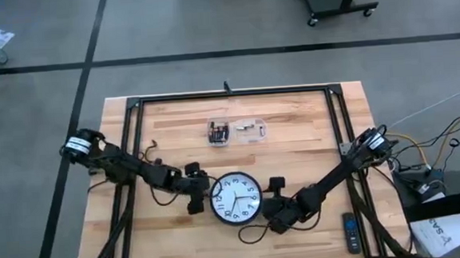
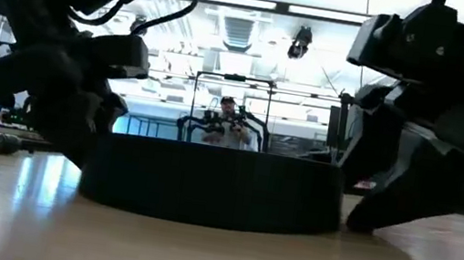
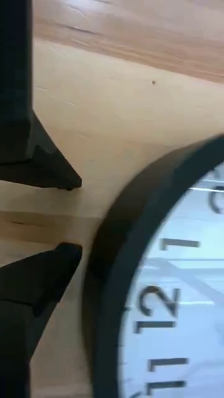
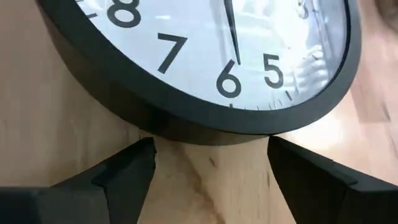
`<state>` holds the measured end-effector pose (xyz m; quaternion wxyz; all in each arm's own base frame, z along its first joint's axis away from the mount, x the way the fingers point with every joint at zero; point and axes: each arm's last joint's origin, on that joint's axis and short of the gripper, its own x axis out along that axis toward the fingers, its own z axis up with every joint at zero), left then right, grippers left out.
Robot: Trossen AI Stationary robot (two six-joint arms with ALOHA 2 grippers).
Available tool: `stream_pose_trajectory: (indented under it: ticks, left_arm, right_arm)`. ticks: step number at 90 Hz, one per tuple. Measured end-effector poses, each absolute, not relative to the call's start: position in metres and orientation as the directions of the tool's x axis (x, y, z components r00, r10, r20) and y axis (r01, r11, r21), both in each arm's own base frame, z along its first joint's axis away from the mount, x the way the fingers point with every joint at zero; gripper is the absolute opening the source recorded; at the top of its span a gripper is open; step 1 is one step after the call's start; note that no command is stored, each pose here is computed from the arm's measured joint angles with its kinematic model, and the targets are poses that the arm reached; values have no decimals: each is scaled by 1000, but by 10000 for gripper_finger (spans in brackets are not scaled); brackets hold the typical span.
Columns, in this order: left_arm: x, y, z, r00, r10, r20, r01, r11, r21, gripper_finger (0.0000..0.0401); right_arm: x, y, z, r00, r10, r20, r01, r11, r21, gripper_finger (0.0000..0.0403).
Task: Insert battery
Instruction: Adjust the clock
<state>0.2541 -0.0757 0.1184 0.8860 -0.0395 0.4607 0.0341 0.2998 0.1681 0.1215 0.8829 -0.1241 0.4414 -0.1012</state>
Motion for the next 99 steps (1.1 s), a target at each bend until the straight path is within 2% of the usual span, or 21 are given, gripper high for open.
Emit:
stream_pose_trajectory:
  ticks: [34, 43, 69, 88, 99]
  left_arm:
    - [253, -81, 118, 592, 16, -806, -87, 995, -45, 140]
    - [253, -83, 118, 596, 15, -803, -87, 995, -47, 137]
    - [253, -85, 119, 602, 4, -798, -94, 993, -66, 125]
    - [255, -86, 119, 613, -14, -790, -90, 992, -87, 114]
    - [255, -86, 120, 615, -21, -788, -87, 992, -94, 111]
  right_arm:
    - [311, 178, 144, 587, -322, -743, -29, 908, -417, 289]
    - [313, 176, 153, 575, -397, -715, 49, 889, -454, 294]
    - [316, 179, 160, 596, -419, -685, 201, 904, -378, 309]
    - [316, 178, 164, 625, -518, -584, 330, 853, -404, 311]
    - [316, 177, 164, 626, -535, -568, 351, 843, -407, 314]
